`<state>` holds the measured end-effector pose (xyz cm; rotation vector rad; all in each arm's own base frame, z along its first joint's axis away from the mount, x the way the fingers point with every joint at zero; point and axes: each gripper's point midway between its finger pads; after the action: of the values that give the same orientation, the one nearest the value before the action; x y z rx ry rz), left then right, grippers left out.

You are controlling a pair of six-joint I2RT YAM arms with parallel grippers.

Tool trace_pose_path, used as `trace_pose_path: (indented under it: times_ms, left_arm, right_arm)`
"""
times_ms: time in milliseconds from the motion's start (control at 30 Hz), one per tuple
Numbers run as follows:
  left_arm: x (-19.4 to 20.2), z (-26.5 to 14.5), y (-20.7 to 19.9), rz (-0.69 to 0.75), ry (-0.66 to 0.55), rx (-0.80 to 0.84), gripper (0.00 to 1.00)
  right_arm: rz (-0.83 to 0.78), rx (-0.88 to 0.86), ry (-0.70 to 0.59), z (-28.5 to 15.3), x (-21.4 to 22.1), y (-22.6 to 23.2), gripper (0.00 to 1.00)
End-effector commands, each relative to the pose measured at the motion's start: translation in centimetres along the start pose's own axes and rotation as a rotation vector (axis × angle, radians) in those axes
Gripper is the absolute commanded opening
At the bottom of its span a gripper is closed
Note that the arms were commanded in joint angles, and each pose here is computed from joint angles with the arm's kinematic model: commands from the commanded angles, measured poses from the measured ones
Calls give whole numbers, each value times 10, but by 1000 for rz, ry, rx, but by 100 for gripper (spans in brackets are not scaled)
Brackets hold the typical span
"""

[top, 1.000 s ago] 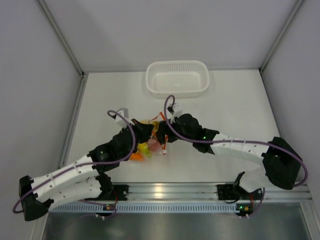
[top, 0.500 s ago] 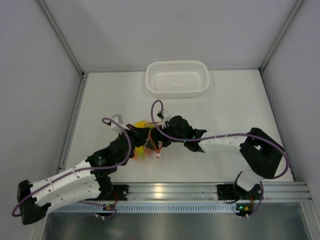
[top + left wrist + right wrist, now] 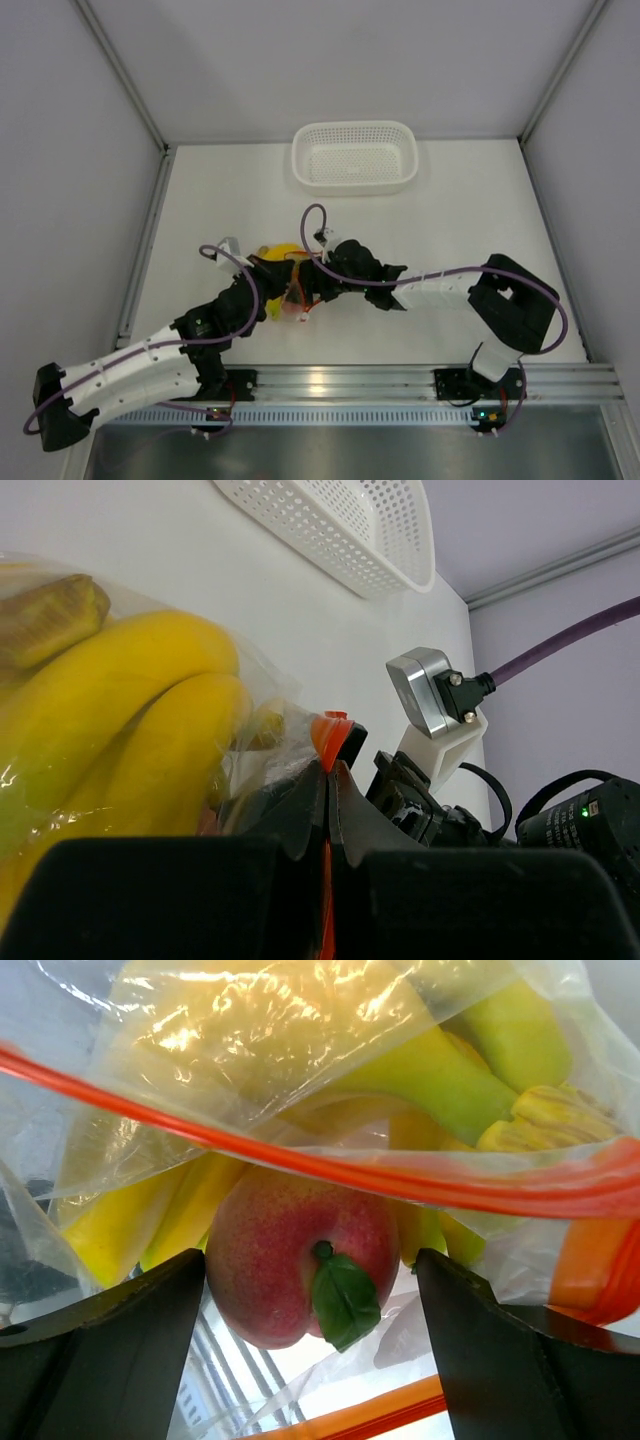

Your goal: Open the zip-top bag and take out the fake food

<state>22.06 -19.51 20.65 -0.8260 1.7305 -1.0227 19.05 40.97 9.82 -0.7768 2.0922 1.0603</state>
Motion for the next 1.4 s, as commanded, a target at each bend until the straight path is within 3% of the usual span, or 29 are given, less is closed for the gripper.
trace_pose_path:
  times_ms: [0,200,233,267,433,500,667,767,933,1367]
  left_arm:
    - [-8,0,-10,-62,-47,35,0]
    - [-4,-3,-5,-65,-57,30,0]
    - [-3,-4,-5,-63,-59,31,0]
    - [-2,-4,-4,-63,-60,31,0]
    - [2,-9,-4,-60,-62,37,0]
    - [2,-10,-4,-59,-70,37,0]
    - [2,-11,-3,-60,-70,42,0]
    - [-1,-13,0,-67,-79,44,0]
    - [-4,-15,6,-59,-86,46,0]
    - [2,-10,7,87,-71,22,0]
  right_arm:
    - [40,-46,-55,1,-9,19,86]
    - [112,-67,-54,8,-3,23,78]
    - [127,-52,-49,10,-1,21,80]
    - [135,-48,-44,12,1,20,91]
    - [161,-36,-42,21,4,21,97]
    - [166,-35,-59,23,2,21,91]
    - [180,-61,-115,19,-7,25,57]
    - [176,-77,-142,16,-12,28,45]
    - [138,-56,-145,12,-14,25,37]
    - [-24,69,-171,-24,-37,18,33]
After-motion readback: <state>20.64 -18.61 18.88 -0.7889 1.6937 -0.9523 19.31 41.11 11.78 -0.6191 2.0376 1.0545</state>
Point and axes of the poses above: each gripper's point midway between its finger pads, its own z axis out along the fingers, its own y axis along the line the jaws close on, x = y × z, and after that the axes turned 15 degrees about -z, right-handed
